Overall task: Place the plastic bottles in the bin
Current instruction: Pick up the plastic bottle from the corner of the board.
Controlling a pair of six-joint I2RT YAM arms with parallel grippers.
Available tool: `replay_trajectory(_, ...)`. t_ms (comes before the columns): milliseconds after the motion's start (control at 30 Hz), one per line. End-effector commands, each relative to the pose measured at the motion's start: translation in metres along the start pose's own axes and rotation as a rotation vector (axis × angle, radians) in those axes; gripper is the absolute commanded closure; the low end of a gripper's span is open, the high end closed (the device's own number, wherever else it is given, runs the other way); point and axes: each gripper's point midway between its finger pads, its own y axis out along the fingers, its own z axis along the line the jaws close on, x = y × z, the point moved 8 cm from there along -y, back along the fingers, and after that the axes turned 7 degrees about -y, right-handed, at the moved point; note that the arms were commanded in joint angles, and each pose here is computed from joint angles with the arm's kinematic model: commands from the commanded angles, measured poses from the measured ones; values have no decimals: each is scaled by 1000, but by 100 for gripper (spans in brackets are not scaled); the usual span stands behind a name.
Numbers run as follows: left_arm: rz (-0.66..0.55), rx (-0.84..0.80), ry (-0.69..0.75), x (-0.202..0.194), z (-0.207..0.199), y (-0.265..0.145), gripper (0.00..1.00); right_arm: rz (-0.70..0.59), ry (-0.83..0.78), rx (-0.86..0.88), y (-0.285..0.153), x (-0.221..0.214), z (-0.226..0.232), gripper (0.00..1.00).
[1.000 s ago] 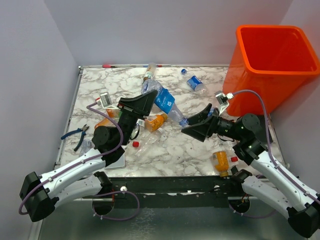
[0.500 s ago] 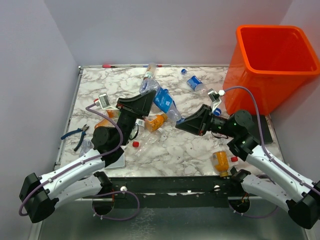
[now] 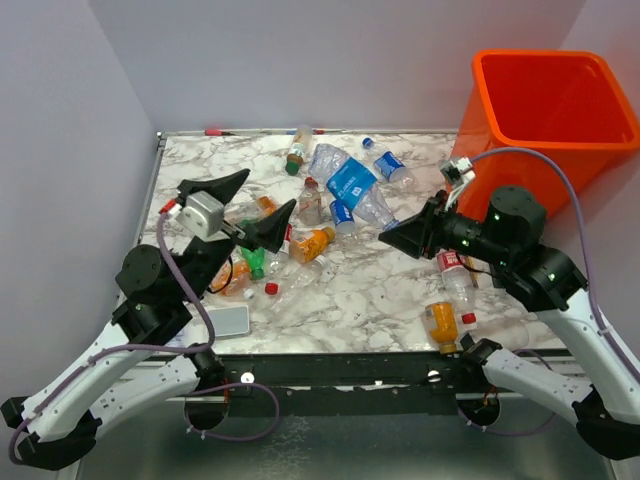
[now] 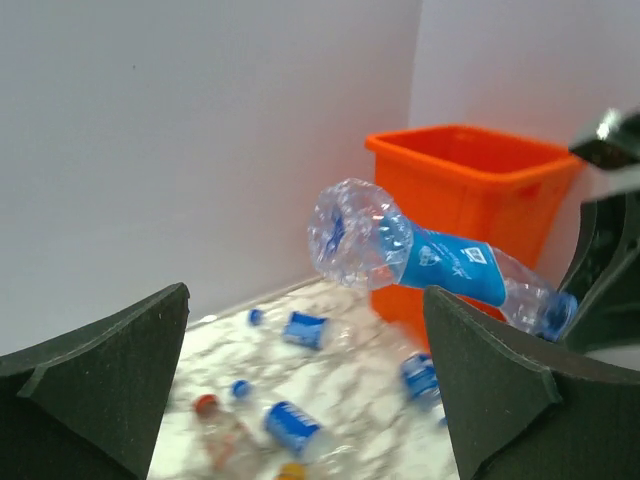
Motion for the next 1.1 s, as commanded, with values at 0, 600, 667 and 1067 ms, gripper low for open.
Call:
replay_trajectory(0, 250, -296, 587, -46, 6, -10, 1, 335, -9, -143, 2, -38, -25, 100)
replay_trajectory(600, 503, -585, 1218, -134, -19, 6, 1, 469, -6, -18, 29, -27, -21, 100)
replay_trajectory(667, 488, -571, 1247, -135, -20, 12, 2, 476, -9, -9, 28, -27, -21, 100)
replay_trajectory(1067, 425, -485, 1353, -143, -23, 35, 61, 445, -7, 28, 16, -25, -11, 100)
